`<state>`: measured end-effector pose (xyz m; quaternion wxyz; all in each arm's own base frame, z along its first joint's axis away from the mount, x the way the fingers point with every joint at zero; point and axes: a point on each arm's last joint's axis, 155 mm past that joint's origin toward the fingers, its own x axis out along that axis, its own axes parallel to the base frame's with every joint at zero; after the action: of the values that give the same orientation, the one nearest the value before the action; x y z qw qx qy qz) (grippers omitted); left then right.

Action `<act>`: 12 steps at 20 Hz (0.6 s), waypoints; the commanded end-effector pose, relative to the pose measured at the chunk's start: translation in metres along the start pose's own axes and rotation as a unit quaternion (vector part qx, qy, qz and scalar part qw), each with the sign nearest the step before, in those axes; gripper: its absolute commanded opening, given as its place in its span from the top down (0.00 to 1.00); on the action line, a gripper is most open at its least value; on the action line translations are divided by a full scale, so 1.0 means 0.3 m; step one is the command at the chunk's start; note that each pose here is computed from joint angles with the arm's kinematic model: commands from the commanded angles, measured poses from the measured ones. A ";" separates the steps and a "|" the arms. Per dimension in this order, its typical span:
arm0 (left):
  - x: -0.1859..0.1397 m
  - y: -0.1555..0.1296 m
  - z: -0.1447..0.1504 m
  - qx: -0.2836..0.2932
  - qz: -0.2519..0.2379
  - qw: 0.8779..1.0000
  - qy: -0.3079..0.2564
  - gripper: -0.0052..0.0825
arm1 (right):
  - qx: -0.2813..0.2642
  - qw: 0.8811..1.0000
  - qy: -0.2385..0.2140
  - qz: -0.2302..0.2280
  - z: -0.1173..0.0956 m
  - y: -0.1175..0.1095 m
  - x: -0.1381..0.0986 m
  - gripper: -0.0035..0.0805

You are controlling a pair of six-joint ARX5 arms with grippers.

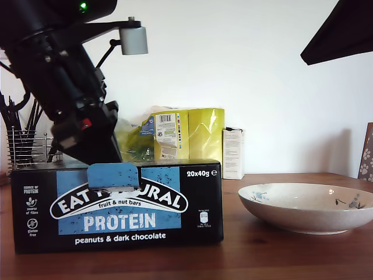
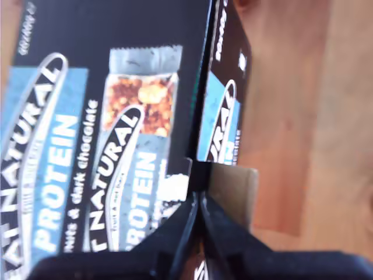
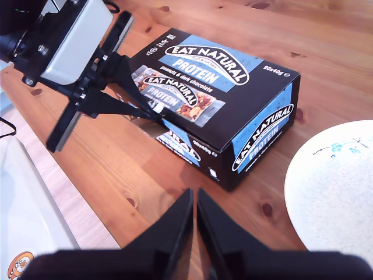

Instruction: Open the carton box of snackbars

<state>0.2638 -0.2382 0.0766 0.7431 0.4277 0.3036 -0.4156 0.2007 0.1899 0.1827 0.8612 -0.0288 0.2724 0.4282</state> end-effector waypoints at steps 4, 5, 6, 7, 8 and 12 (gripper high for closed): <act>-0.009 0.091 0.011 0.002 0.076 0.997 0.006 0.97 | -0.006 1.000 -0.003 0.003 0.003 0.005 0.002 0.97; -0.014 0.111 0.015 0.002 0.091 0.996 0.006 0.97 | -0.006 1.000 -0.003 0.003 0.003 0.006 0.002 0.97; -0.023 0.134 0.019 0.010 0.107 0.994 0.006 0.97 | -0.006 1.000 -0.003 0.003 0.003 0.006 0.002 0.97; -0.035 0.157 0.029 0.014 0.125 0.992 0.003 0.97 | -0.006 1.000 -0.003 0.003 0.003 0.006 0.002 0.97; -0.049 0.176 0.045 0.020 0.138 0.990 -0.005 0.97 | -0.006 1.000 -0.003 0.003 0.003 0.006 0.002 0.97; -0.111 0.228 0.094 0.015 0.172 0.984 -0.039 0.97 | -0.006 1.000 -0.003 0.003 0.003 0.006 0.002 0.97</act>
<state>0.3123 -0.2306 0.1398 0.8057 0.4721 0.1940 -0.3005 0.2008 0.1899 0.1828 0.8612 -0.0288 0.2722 0.4282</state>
